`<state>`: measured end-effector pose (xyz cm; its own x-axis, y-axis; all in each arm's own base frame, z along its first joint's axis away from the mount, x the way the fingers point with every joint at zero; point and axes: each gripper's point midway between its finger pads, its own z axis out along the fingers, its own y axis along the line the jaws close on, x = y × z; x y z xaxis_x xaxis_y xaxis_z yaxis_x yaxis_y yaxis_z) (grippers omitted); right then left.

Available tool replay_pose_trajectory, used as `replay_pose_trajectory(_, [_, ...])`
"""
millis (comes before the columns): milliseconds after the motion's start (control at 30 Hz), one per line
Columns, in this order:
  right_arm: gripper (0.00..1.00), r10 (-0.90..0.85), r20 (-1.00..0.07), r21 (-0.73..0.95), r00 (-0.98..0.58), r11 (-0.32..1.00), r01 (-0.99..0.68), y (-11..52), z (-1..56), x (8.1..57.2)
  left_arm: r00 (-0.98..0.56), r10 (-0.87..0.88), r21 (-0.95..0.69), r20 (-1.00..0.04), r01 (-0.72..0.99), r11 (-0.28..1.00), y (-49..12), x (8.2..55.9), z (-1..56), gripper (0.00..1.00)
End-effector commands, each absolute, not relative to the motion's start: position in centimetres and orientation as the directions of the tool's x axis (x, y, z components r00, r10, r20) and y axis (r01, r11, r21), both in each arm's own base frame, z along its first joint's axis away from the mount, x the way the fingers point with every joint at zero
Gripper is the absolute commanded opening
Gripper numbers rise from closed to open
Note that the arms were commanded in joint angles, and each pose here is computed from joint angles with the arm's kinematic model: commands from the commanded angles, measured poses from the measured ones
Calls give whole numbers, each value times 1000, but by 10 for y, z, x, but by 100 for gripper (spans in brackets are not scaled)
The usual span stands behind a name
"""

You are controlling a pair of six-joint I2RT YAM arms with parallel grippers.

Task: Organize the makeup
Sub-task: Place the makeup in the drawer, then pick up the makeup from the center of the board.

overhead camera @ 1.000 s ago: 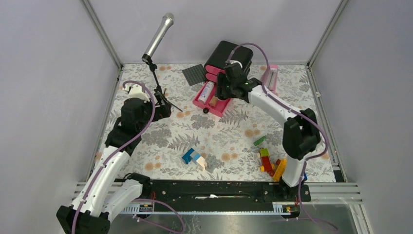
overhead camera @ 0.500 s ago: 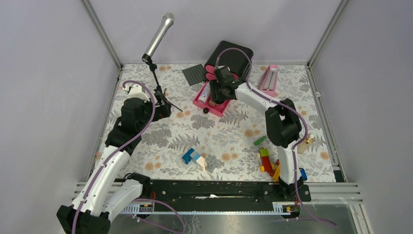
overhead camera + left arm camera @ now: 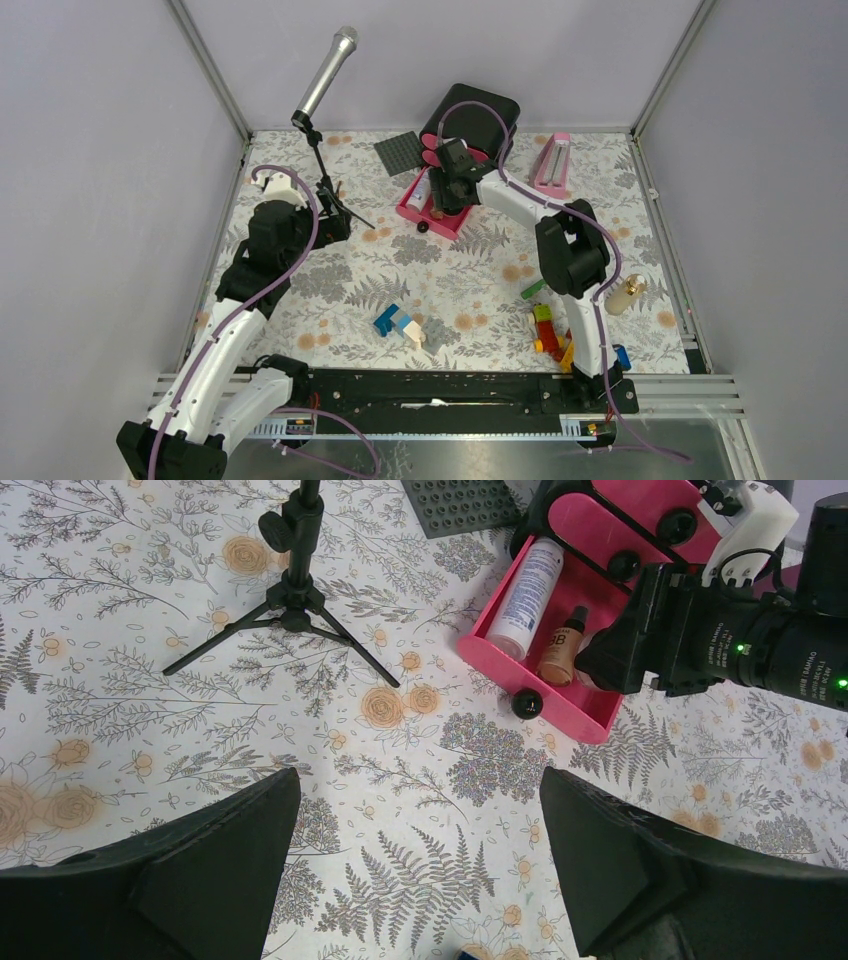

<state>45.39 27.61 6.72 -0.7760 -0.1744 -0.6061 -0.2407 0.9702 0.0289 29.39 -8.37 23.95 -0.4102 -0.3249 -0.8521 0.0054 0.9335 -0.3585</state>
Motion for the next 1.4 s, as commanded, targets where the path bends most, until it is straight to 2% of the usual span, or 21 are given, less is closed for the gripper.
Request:
replay_pose_trajectory(0, [64, -183, -643, 7, -744, 970, -244, 282, 82, 465, -377, -341, -378, -862, 27, 926, -86, 300, 249, 99])
replay_pose_trajectory(167, [78, -174, -654, 20, -737, 969, -247, 284, 89, 466, -378, -342, -379, -860, 27, 925, -87, 300, 249, 99])
replay_pose_trajectory(233, [89, -172, -659, 23, -732, 968, -248, 285, 93, 467, -380, -340, -379, -860, 28, 925, -87, 300, 248, 99])
replay_pose_trajectory(267, [98, -171, -663, 24, -729, 968, -249, 285, 96, 467, -379, -341, -380, -860, 29, 925, -87, 300, 249, 99])
replay_pose_trajectory(300, [99, -170, -664, 25, -728, 968, -249, 285, 98, 467, -379, -341, -379, -860, 29, 925, -87, 300, 249, 99])
replay_pose_trajectory(600, [100, -139, -719, 50, -681, 967, -250, 281, 138, 462, -379, -342, -379, -860, 27, 925, -87, 301, 249, 99])
replay_pose_trajectory(833, [100, -105, -757, 28, -645, 981, -193, 254, 173, 443, -377, -343, -381, -861, 28, 924, -86, 301, 250, 99])
replay_pose_trajectory(1000, [100, -25, -788, 2, -615, 999, -42, 213, 183, 421, -376, -344, -381, -860, 26, 924, -86, 300, 249, 99])
replay_pose_trajectory(1167, [100, 8, -775, -38, -632, 997, 60, 169, 175, 390, -379, -346, -383, -858, 25, 923, -85, 301, 249, 99])
replay_pose_trajectory(1367, [100, 239, -690, 101, -683, 966, 236, 108, 155, 359, -386, -348, -387, -854, 24, 922, -85, 302, 247, 99])
